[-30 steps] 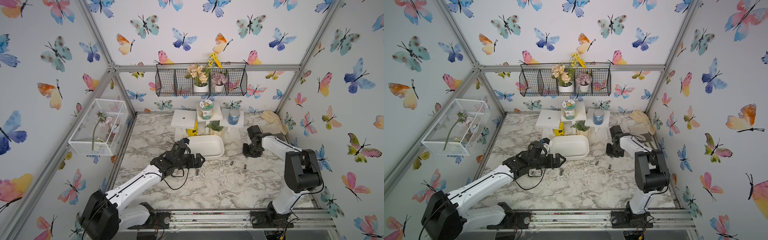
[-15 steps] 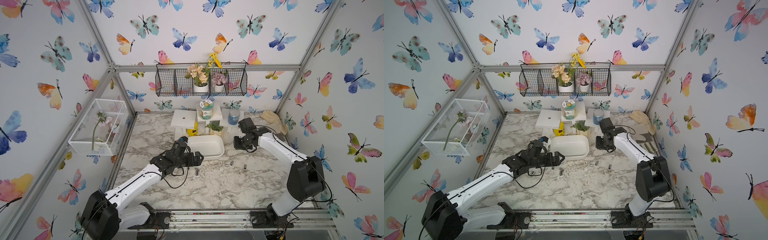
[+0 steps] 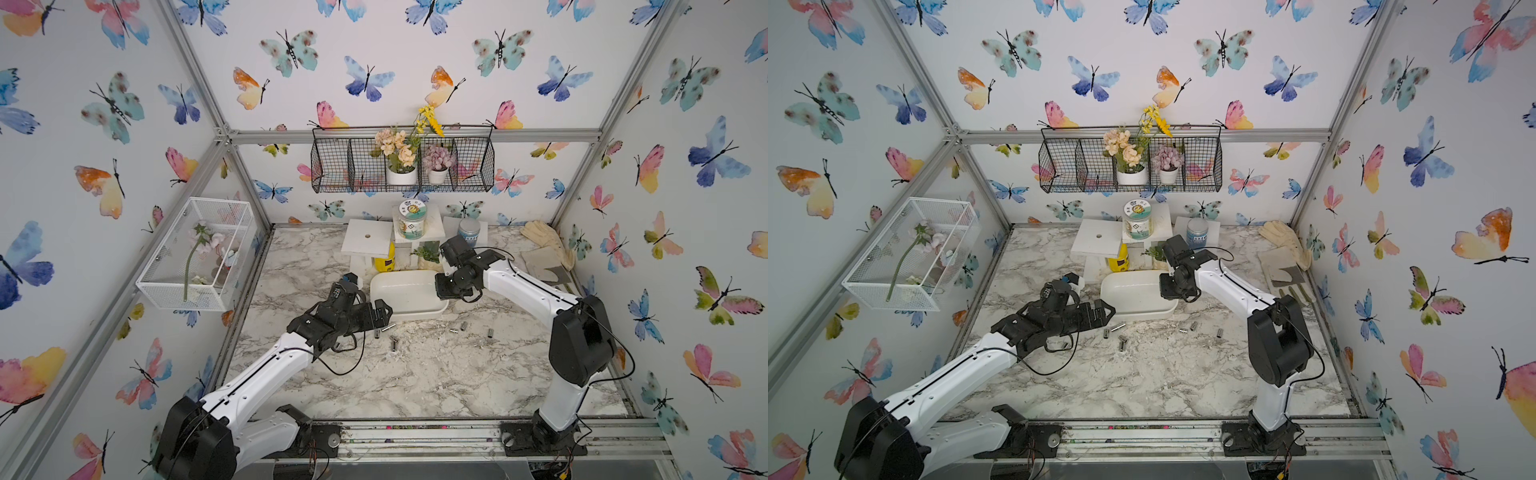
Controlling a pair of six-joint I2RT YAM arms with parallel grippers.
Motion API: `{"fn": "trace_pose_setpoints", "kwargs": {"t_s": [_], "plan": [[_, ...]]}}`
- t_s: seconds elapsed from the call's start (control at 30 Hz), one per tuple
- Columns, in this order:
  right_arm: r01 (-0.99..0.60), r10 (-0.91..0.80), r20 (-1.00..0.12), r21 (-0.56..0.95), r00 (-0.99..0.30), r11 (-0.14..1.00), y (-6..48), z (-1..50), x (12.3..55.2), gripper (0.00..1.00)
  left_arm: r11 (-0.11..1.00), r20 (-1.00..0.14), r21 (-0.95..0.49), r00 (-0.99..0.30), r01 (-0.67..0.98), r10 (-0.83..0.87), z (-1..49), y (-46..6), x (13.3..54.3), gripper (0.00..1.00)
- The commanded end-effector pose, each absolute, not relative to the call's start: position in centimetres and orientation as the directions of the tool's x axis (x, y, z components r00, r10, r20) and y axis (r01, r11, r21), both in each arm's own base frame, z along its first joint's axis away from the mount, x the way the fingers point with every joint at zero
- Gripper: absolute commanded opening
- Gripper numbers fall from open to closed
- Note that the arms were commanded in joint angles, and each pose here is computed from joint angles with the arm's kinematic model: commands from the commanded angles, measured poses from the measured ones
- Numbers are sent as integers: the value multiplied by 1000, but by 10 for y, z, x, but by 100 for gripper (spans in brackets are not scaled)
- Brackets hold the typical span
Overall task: Put the socket on the desktop into the storage box
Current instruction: Place the socket head in the storage box.
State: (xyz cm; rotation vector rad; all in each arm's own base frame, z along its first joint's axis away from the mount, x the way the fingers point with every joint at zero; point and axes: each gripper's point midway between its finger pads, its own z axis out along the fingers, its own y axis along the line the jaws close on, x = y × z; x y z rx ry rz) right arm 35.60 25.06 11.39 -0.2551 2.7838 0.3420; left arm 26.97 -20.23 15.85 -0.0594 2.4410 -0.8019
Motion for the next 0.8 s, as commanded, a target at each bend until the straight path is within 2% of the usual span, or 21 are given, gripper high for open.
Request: {"fn": "trace_pose_setpoints", "kwargs": {"t_s": [0.0,0.6,0.77], "plan": [[-220,-141,-325,220,-935,950,263,113,358,17,815,-497,-567,-840,123,-220,160,-197,265,99],[-202,-155,-278,149,-948,968,271,62,375,16,804,-493,-584,-835,110,-244,158,-187,261,99],[-194,-152,-267,140,-952,971,272,52,378,19,803,-488,-586,-837,105,-247,157,-187,260,99]]}}
